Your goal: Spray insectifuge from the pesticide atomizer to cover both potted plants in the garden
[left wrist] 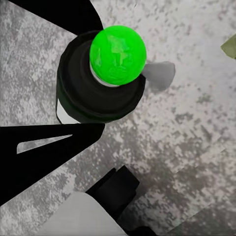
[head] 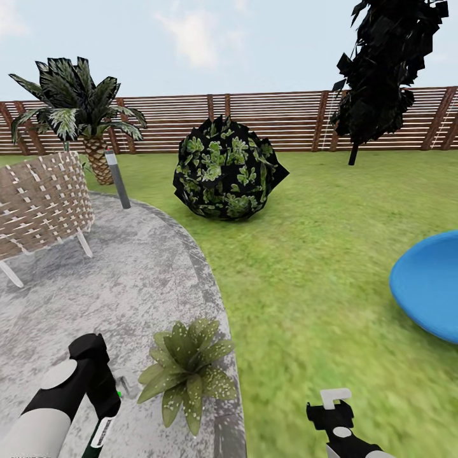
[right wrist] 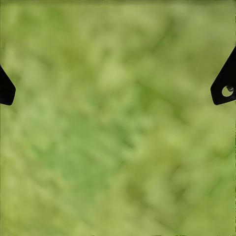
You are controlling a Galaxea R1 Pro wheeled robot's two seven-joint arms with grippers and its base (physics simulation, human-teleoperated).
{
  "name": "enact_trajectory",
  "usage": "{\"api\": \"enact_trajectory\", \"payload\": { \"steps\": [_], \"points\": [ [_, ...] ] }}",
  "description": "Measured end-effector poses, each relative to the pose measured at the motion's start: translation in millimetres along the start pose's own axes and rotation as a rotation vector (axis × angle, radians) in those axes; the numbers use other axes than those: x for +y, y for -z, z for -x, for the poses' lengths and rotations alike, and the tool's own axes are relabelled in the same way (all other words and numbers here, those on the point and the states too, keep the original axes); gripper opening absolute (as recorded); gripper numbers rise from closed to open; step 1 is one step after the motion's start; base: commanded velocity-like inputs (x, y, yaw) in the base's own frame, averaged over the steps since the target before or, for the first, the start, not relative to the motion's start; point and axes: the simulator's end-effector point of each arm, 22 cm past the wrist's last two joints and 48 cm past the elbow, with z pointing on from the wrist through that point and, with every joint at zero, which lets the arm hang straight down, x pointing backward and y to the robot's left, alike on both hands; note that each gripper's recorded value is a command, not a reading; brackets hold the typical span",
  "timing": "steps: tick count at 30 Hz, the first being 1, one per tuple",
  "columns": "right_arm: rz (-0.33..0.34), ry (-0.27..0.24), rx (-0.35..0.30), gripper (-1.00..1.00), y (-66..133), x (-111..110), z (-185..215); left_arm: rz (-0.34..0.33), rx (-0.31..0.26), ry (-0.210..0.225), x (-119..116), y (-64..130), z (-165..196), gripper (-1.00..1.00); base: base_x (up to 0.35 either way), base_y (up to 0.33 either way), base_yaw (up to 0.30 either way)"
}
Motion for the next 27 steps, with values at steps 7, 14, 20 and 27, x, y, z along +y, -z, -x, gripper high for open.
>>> {"api": "enact_trajectory", "payload": {
  "steps": [7,14,20,27],
  "points": [
    [0.002,-0.002,0.0,1.0,0.0,1.6,0.0,0.003,-0.001,0.003,1.5,1.0,0.0,-1.0,-0.14,0.102,-0.176],
    [0.002,-0.002,0.0,1.0,0.2,1.6,0.3,0.002,-0.002,0.009,1.4,1.2,-0.3,-1.0,-0.095,0.268,-0.071],
    [0.002,-0.002,0.0,1.0,0.3,1.6,0.4,-0.003,0.002,0.009,-0.6,-1.4,-2.4,-1.0,0.089,0.249,-0.006],
    [0.002,-0.002,-0.002,1.0,0.4,1.5,1.1,-0.019,0.017,0.005,-5.2,-8.4,-9.2,-1.0,0.008,0.016,-0.156]
  ]
}}
